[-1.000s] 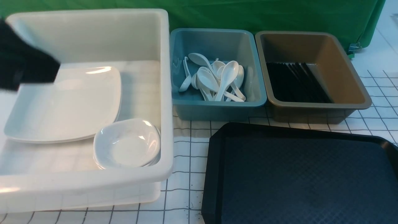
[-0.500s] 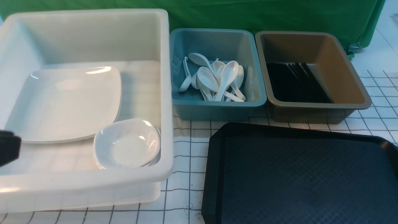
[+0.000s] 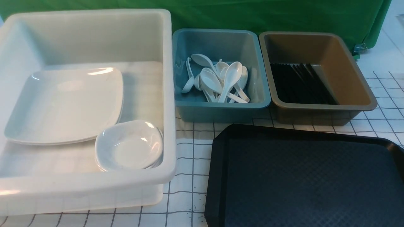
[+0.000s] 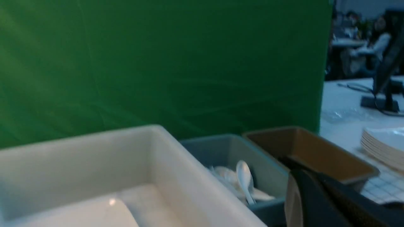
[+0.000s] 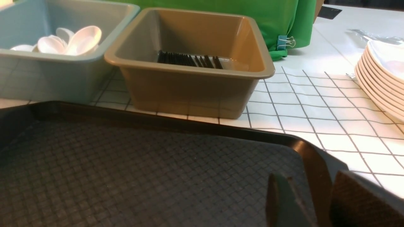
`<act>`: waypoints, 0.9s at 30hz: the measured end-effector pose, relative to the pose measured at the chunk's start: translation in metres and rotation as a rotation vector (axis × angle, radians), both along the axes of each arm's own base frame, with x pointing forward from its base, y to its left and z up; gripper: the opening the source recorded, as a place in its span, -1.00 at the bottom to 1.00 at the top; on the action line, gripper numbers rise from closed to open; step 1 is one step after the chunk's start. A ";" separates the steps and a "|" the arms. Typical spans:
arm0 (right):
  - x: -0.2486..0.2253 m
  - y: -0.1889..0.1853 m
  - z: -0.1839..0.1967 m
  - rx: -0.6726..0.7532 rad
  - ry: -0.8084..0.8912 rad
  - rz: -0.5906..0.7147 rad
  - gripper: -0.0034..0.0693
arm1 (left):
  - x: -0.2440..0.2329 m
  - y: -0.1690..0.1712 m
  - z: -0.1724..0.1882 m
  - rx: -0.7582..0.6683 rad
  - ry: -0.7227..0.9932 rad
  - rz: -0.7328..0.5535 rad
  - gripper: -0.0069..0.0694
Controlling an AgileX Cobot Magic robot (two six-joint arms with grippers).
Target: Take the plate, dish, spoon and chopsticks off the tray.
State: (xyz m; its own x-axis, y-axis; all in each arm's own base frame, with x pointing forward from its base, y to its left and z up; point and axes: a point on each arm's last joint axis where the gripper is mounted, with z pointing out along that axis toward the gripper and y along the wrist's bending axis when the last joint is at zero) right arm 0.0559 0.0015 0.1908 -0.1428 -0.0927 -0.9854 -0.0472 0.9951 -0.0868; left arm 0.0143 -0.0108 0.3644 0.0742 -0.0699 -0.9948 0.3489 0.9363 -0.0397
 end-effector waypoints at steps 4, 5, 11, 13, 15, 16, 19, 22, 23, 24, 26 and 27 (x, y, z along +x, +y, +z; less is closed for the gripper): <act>0.000 0.000 0.000 0.000 0.000 0.000 -0.25 | 0.006 -0.001 -0.012 -0.033 -0.018 0.001 -0.82; 0.000 0.000 0.000 0.000 0.000 0.000 -0.25 | 0.009 -0.003 -0.017 -0.051 0.006 -0.010 -0.82; 0.000 0.000 0.000 0.000 0.000 0.000 -0.25 | 0.016 -0.008 -0.043 -0.039 0.145 -0.035 -0.82; 0.000 0.000 0.000 0.000 0.000 0.000 -0.25 | 0.019 -0.009 -0.053 -0.019 0.199 -0.037 -0.82; 0.000 0.000 0.000 0.000 0.000 0.000 -0.25 | 0.020 -0.009 -0.059 -0.002 0.221 -0.034 -0.82; 0.000 0.000 0.000 0.000 0.000 0.000 -0.25 | 0.021 -0.009 -0.061 0.002 0.227 -0.032 -0.82; 0.000 0.000 0.000 0.000 0.000 0.000 -0.25 | 0.023 -0.009 -0.062 0.001 0.209 -0.024 -0.82; 0.000 0.000 0.000 0.000 0.000 0.000 -0.25 | 0.026 -0.008 -0.065 0.011 0.172 -0.001 -0.82; 0.000 0.000 0.000 0.000 0.000 0.000 -0.25 | 0.028 -0.007 -0.068 0.012 0.163 0.010 -0.82; 0.000 0.000 0.000 0.000 0.000 0.000 -0.25 | 0.031 -0.007 -0.073 0.009 0.160 0.020 -0.82; 0.000 0.000 0.000 0.000 0.000 0.000 -0.25 | 0.035 -0.007 -0.080 0.007 0.145 0.039 -0.82; 0.000 0.000 0.000 0.000 -0.001 0.000 -0.25 | 0.040 -0.006 -0.092 0.007 0.132 0.068 -0.82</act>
State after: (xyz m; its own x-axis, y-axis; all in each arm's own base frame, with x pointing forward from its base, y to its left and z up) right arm 0.0559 0.0015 0.1908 -0.1418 -0.0926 -0.9855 -0.0471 0.9951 -0.0868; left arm 0.0542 -0.0168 0.2722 -0.0531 -0.0626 -0.9966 0.2770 0.9579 -0.0749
